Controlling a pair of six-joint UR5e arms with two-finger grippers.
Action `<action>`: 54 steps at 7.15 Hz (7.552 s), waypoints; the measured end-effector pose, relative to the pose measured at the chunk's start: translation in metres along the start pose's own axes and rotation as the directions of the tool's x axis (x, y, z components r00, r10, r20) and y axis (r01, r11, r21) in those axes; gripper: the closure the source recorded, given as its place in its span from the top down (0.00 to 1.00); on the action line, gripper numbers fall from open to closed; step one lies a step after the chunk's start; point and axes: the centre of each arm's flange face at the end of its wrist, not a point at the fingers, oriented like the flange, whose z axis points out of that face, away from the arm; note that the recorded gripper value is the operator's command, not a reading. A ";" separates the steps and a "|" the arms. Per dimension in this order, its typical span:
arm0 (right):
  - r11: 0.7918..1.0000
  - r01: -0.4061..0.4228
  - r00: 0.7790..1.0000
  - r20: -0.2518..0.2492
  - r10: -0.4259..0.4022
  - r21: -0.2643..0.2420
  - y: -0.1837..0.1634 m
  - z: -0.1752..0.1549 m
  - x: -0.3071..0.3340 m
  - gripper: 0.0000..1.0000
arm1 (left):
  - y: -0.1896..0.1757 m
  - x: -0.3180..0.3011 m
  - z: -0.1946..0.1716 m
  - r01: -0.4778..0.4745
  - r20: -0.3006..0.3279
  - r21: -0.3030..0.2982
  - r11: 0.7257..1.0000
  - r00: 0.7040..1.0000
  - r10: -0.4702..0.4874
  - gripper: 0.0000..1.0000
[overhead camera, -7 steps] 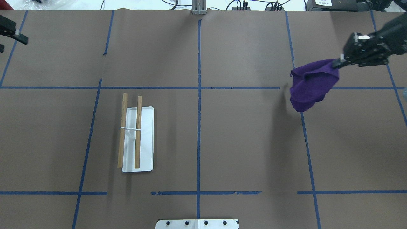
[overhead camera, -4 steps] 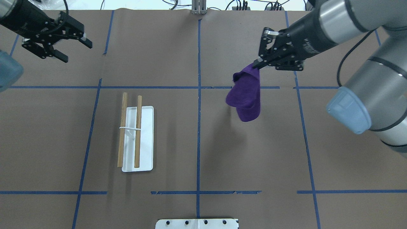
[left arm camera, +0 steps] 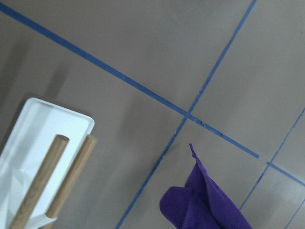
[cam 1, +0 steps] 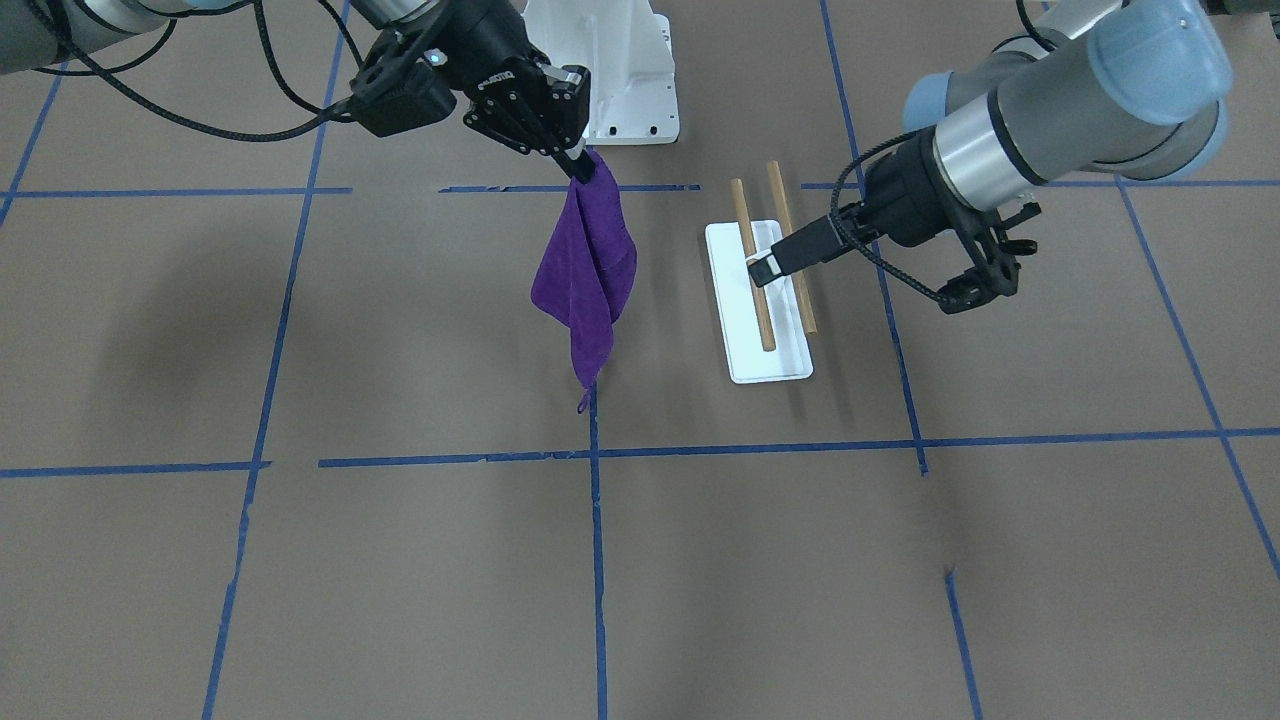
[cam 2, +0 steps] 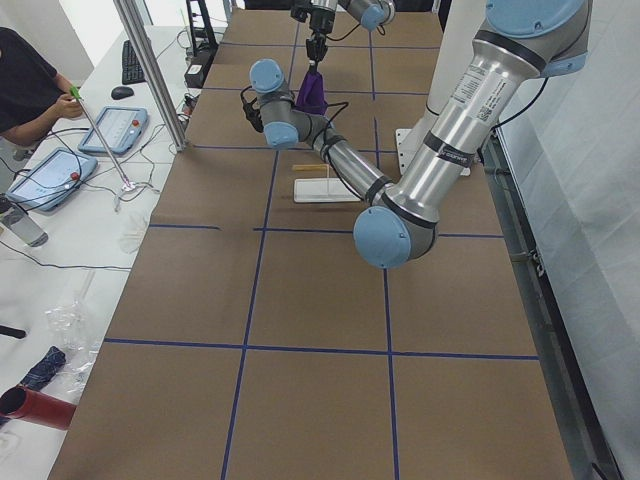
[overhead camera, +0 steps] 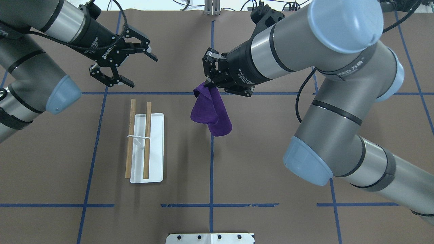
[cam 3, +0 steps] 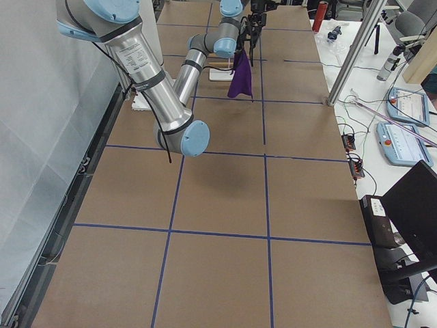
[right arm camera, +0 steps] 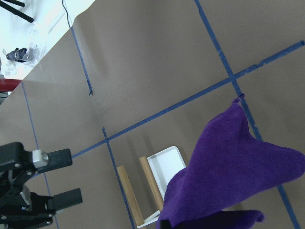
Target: Hang towel on rack
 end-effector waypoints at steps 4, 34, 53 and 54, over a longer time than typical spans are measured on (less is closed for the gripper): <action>1.000 0.009 1.000 0.018 -0.009 -0.003 0.009 0.007 -0.022 0.00 | 0.046 0.035 0.024 0.073 -0.020 -0.061 0.995 0.997 -0.074 0.85; 0.989 0.113 0.985 -0.145 -0.099 0.096 -0.054 -0.060 0.152 1.00 | -0.014 -0.223 -0.082 -0.397 0.059 0.112 0.911 0.918 0.393 0.00; 0.785 0.490 0.658 -0.430 -0.619 -0.380 -0.354 -0.282 0.648 1.00 | -0.219 -0.411 -0.328 -0.650 0.633 -0.005 0.760 0.586 0.506 1.00; 0.784 0.497 0.662 -0.422 -0.620 -0.371 -0.354 -0.285 0.646 1.00 | -0.211 -0.405 -0.333 -0.611 0.625 -0.010 0.791 0.614 0.482 1.00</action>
